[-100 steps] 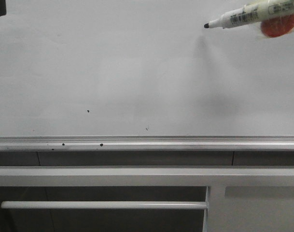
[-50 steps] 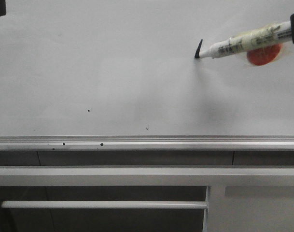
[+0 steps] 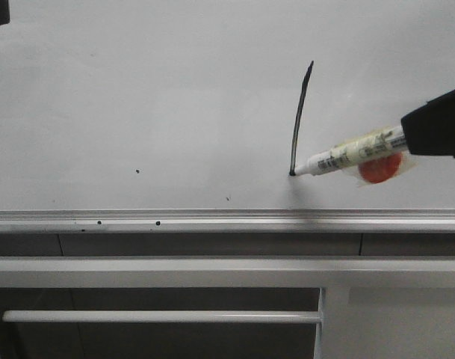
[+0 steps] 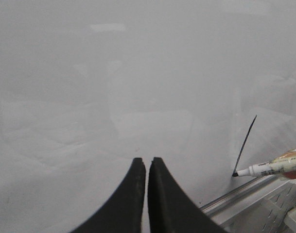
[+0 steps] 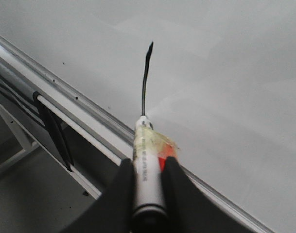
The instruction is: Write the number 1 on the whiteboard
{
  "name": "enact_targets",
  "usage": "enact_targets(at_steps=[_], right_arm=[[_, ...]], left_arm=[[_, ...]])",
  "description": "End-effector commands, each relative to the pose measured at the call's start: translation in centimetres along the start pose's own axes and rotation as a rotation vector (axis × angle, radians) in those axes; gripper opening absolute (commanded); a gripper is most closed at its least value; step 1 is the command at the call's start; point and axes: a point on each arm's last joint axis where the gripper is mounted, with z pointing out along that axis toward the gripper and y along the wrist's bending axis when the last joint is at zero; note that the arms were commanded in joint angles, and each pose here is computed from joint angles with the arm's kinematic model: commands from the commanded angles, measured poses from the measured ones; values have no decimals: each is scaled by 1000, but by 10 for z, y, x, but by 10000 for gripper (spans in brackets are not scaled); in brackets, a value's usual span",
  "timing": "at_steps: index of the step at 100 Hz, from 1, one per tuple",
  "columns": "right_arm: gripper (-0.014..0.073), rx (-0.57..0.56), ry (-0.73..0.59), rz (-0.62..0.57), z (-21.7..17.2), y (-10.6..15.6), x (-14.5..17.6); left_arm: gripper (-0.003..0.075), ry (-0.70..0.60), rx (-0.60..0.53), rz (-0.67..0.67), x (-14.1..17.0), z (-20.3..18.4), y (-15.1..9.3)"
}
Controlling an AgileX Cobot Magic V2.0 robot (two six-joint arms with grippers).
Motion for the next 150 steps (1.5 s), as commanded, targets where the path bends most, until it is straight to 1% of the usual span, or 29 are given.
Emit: enact_targets(at_steps=[1, 19, 31, 37, 54, 64, 69, 71, 78, 85, 91, 99, 106, 113, 118, 125, 128, 133, 143, 150], right_arm=[[-42, -1, -105, -1, 1, -2, -17], [-43, -16, -128, -2, 0, 1, -19], [-43, -62, -111, -17, 0, 9, -17], [-43, -96, -89, -31, 0, 15, -16], [-43, -206, 6, -3, -3, 35, -7], [-43, -258, 41, -30, -8, 44, -9], [-43, -259, 92, -43, -11, 45, -15], [-43, -252, 128, -49, -12, 44, -15], [-43, -232, 190, -63, -18, 42, -29], [-43, -217, 177, -73, -24, 39, -47], [-43, -208, 154, -75, -29, 38, -61], [-43, -195, 179, -75, -34, 35, -72], [-43, -189, 201, -74, -35, 35, -77], [-43, -193, 210, -66, -33, 36, -81], [-43, -193, 215, -65, -31, 37, -83], [-43, -192, 229, -68, -26, 39, -85], [-43, -192, 235, -69, -24, 39, -86], [-43, -195, 250, -62, -21, 41, -88], [-43, -205, 263, -49, -17, 44, -94], [-43, -221, 238, -47, -15, 48, -100]], left_arm=[[-20, -61, -13, 5, -12, 0, 0], [-20, -61, -13, 5, -12, 0, 0], [-20, -61, -13, 5, -12, 0, 0], [-20, -61, -13, 5, -12, 0, 0], [-20, -62, -12, 6, -12, 0, -1], [-20, -50, 23, 23, -11, 0, -4], [-20, -47, 68, 64, -11, 0, -8], [-20, -45, 99, 94, -10, 0, -11], [-20, -38, 215, 224, -7, -1, -22], [-20, -19, 306, 351, -2, -1, -31], [-20, 9, 327, 389, 4, 2, -34], [-9, 48, 328, 404, 10, 9, -37], [48, 89, 342, 426, 16, 15, -41], [162, 124, 381, 487, 21, 21, -48], [263, 144, 385, 499, 25, 26, -50], [369, 156, 384, 519, 27, 32, -53], [398, 157, 384, 534, 28, 35, -54], [424, 151, 378, 536, 27, 38, -56], [422, 100, 353, 555, 21, 41, -57], [422, 65, 362, 590, 16, 42, -59]])
